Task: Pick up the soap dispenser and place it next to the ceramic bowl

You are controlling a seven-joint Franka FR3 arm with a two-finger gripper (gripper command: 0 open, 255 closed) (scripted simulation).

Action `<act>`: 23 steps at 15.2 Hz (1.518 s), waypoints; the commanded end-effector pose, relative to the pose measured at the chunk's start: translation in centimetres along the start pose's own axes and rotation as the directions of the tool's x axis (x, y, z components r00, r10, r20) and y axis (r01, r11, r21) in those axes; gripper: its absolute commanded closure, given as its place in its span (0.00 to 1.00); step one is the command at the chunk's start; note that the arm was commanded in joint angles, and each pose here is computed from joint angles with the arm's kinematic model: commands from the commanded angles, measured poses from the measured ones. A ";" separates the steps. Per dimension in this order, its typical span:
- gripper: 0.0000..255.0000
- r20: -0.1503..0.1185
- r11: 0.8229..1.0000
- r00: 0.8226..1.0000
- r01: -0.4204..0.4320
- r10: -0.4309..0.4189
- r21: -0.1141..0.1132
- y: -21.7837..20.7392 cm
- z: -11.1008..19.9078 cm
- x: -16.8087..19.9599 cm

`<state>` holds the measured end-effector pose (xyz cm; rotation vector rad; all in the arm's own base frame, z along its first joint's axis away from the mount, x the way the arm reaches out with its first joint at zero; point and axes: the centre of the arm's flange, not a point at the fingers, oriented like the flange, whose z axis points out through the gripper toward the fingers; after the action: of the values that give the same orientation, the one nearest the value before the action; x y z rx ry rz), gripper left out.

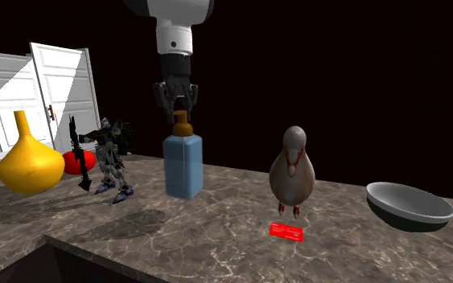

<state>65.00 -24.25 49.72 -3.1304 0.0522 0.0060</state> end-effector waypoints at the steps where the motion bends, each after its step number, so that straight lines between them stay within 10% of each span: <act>1: 1.00 0.000 1.000 1.000 0.000 0.000 0.000 0.0 -1.1 0.0; 16: 1.00 0.000 1.000 1.000 0.000 0.000 0.000 -0.1 -9.0 0.0; 23: 1.00 0.000 1.000 1.000 0.000 0.000 0.000 6.8 -9.1 -6.2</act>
<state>59.78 -30.13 58.91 -3.1310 0.0544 0.0071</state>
